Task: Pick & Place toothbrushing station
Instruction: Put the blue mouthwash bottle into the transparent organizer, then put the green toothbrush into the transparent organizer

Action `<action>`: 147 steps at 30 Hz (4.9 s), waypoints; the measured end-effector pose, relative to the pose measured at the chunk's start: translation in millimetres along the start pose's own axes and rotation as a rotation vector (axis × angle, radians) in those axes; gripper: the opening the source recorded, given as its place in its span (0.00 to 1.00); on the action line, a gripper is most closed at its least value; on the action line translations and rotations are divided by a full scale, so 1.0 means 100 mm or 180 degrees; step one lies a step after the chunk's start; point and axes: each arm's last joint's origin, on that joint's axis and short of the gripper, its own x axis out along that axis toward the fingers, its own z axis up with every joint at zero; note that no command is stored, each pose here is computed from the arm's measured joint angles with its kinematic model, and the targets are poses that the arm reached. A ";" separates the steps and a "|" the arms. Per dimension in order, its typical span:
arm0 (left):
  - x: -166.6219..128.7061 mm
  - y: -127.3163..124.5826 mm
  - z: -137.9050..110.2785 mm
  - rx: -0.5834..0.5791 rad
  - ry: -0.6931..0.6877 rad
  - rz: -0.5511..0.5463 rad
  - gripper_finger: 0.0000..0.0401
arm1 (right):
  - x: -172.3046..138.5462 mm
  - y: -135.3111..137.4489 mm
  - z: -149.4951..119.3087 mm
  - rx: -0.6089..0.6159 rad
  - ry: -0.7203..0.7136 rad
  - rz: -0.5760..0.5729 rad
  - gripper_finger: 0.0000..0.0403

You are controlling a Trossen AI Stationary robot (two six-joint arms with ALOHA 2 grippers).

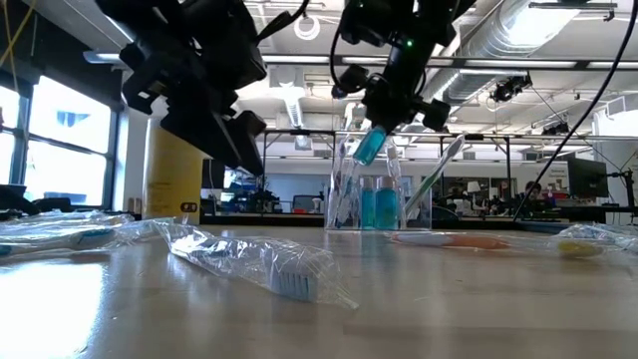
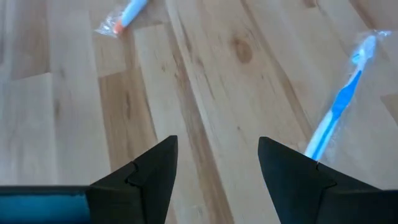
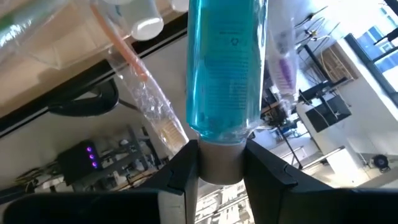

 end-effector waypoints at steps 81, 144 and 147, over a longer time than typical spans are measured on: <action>-0.02 0.07 0.01 0.0009 -0.0160 -0.0212 0.54 | -0.59 -0.36 -0.08 0.1093 0.0193 -0.0546 0.36; -0.23 -0.53 -0.16 -0.3350 0.1272 0.1924 0.54 | -2.04 1.75 1.15 0.6304 -0.2754 0.1214 0.17; -0.18 -0.54 -0.19 -0.3432 0.1238 0.1759 0.54 | -2.05 1.74 1.15 0.6261 -0.2791 0.1228 0.17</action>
